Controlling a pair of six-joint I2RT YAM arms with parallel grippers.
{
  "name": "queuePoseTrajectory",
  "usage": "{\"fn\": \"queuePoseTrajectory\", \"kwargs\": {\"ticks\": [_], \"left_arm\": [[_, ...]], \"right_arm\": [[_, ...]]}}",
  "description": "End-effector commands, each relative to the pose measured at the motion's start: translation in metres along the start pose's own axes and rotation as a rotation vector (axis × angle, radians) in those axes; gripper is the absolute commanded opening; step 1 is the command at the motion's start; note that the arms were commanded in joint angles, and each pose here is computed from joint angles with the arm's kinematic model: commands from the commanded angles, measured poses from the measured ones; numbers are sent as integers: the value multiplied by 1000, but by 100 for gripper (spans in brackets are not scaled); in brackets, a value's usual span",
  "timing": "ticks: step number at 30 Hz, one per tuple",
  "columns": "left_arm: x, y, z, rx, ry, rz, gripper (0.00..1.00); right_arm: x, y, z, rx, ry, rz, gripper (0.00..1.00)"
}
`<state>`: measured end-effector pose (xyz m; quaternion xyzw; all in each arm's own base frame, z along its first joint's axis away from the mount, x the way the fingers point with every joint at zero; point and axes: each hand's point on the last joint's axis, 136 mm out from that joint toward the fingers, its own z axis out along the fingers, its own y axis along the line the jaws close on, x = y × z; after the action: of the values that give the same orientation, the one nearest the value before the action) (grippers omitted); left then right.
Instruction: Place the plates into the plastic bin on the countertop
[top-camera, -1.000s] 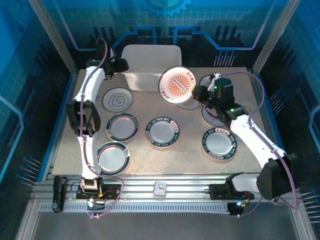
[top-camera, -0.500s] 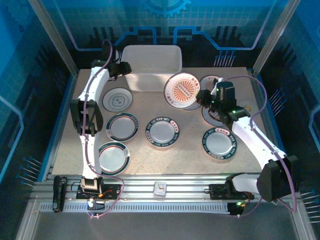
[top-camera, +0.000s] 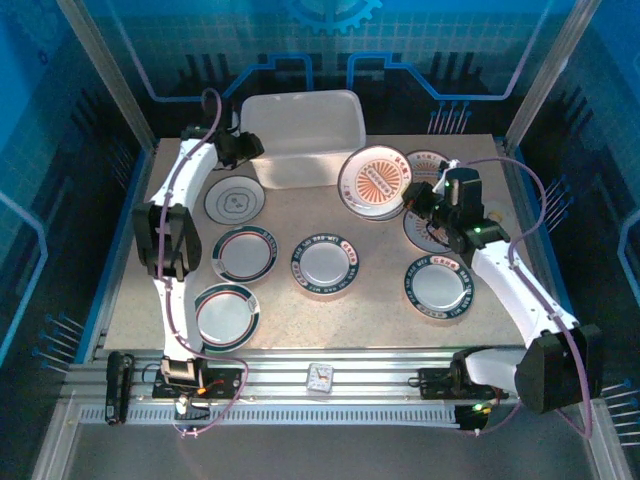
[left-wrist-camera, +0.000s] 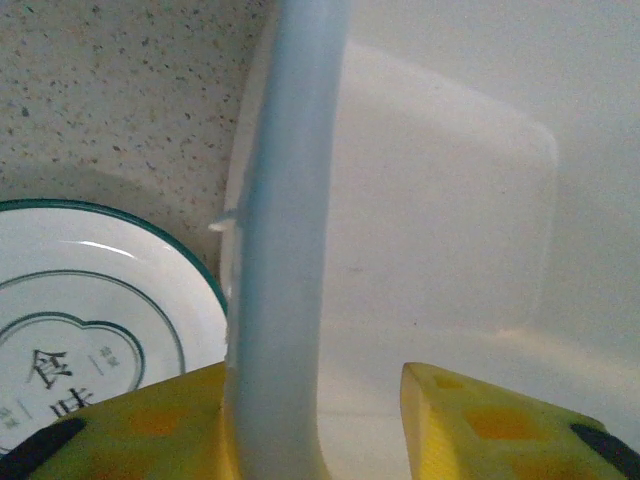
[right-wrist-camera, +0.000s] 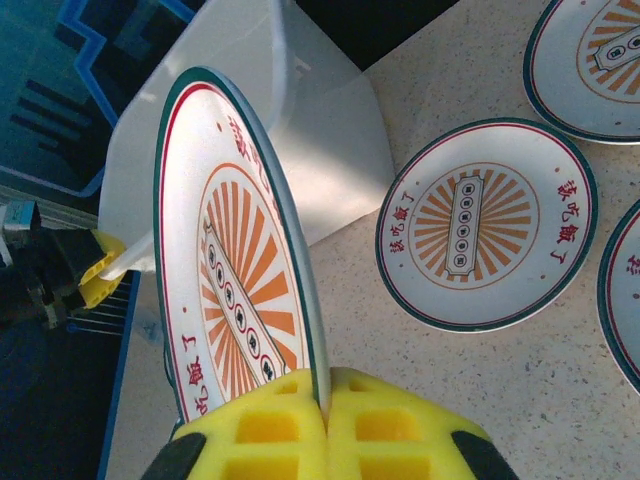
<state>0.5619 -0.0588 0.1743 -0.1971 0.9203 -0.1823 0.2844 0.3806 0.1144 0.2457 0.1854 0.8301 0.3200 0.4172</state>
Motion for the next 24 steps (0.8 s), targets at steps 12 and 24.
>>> {"fn": "queuePoseTrajectory", "kwargs": {"ticks": [12,24], "left_arm": [[35,-33,-36,87,75,-91,45],[77,-51,-50,155,137,-134,51]], "right_arm": [[-15,11,-16,-95,-52,24,0],[-19,15,-22,-119,-57,31,0]]}}
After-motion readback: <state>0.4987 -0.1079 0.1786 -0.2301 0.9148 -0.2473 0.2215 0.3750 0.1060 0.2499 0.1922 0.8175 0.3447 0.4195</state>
